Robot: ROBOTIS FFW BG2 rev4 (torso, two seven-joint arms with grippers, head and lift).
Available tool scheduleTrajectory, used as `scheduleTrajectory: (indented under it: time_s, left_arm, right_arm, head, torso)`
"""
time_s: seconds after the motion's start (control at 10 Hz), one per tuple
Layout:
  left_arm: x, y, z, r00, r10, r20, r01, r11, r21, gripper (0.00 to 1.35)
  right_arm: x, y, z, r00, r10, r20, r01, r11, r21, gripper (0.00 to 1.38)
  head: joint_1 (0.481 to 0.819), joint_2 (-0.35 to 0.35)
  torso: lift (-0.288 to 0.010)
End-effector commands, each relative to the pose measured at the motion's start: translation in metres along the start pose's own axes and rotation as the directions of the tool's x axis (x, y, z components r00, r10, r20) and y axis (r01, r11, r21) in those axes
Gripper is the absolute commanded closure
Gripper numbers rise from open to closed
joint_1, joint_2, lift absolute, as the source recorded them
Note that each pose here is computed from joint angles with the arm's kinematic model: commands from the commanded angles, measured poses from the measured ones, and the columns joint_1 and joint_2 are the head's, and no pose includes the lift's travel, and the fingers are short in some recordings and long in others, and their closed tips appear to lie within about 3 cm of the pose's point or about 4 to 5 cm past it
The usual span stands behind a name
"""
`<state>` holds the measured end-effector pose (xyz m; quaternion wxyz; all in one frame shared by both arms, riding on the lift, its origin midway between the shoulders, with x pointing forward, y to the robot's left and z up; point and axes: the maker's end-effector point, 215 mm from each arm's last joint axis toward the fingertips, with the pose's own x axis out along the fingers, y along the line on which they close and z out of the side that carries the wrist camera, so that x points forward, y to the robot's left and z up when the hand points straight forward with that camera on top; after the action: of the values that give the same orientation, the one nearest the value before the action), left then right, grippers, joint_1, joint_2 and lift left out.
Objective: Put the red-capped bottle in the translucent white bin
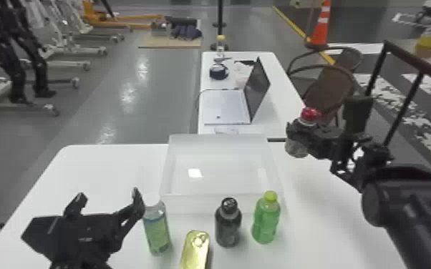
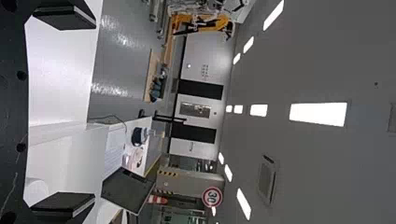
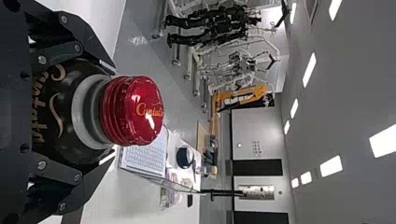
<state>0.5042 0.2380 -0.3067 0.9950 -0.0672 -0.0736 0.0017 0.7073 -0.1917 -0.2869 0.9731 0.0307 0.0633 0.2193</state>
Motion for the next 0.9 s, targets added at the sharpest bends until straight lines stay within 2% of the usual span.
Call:
scheduleTrajectory:
  time_s: [0.0,0.4,0.5,0.8]
  left_arm:
    - [0.001,-0.002,-0.002,1.0,-0.007,-0.004,0.007,1.0,0.003,0.01]
    - [0.003,-0.004,-0.006,1.0,-0.017,-0.015,0.017,1.0,0.007,0.01]
    - [0.004,-0.003,-0.007,1.0,-0.018,-0.017,0.018,1.0,0.007,0.01]
    - [0.003,0.0,-0.008,1.0,-0.015,-0.018,0.015,1.0,0.0,0.01]
  right_arm:
    - [0.023,0.022,-0.012,0.999,0.041,-0.008,-0.041,0.998,0.051,1.27]
    - [0.063,0.084,-0.026,0.993,0.117,-0.034,-0.114,0.991,0.072,1.27]
    - [0.067,0.095,-0.039,0.99,0.129,-0.06,-0.123,0.989,0.085,1.27]
    - [0.068,0.117,-0.078,0.977,0.158,-0.143,-0.151,0.987,0.059,1.27]
  head:
    - [0.549,0.0]
    - [0.549,0.0]
    - [0.549,0.0]
    - [0.549,0.0]
  torso:
    - [-0.1]
    - [-0.1]
    - [-0.1]
    - [-0.1]
